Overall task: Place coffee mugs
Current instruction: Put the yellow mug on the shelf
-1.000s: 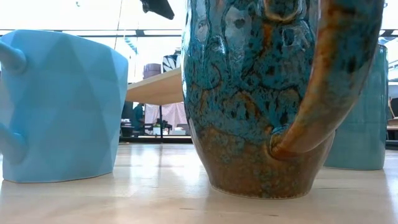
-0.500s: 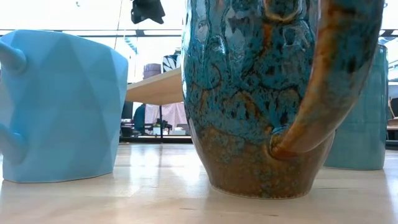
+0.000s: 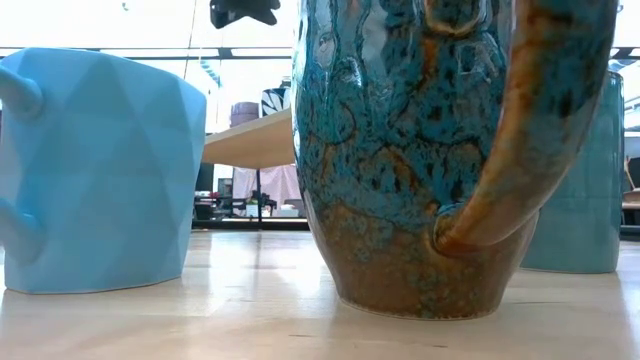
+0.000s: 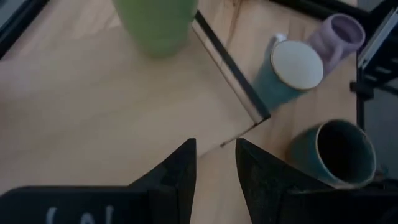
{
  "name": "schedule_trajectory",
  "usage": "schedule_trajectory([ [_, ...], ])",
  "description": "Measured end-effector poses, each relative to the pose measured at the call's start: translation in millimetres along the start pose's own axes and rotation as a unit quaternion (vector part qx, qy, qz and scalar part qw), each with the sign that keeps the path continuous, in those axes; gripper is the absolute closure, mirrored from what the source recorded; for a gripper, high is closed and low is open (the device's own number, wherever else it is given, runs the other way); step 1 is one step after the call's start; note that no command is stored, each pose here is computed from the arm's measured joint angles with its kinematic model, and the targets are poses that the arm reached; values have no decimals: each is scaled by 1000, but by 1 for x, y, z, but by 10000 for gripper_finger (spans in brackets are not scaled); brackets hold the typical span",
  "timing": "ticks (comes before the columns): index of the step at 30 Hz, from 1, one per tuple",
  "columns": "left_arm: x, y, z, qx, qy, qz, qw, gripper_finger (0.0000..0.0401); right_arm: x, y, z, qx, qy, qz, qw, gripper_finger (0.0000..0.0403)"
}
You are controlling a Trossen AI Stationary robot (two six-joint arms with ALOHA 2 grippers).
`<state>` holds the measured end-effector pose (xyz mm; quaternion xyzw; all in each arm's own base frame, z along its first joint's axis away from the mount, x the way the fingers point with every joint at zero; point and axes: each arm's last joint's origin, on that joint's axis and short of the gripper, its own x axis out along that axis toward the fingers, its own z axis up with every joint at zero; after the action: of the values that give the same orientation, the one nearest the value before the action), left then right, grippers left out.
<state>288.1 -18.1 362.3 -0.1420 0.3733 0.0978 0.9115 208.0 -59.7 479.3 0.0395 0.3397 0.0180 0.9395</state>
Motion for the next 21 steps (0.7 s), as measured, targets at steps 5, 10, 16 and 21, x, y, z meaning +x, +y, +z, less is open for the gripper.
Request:
schedule_trajectory([
  [5, 12, -16, -20, -21, 16, -7, 1000, 282, 8, 14, -11, 1, 17, 5, 1000, 249],
  [10, 17, -27, -35, -21, 43, -21, 999, 282, 27, 26, -30, 36, 44, 18, 998, 249],
  [16, 13, -39, -48, -19, 112, -84, 990, 282, 44, 42, -53, 96, 49, -13, 994, 249],
  [21, 4, -52, -72, 37, 192, -89, 977, 282, 54, 51, -64, 154, 12, -66, 986, 249],
])
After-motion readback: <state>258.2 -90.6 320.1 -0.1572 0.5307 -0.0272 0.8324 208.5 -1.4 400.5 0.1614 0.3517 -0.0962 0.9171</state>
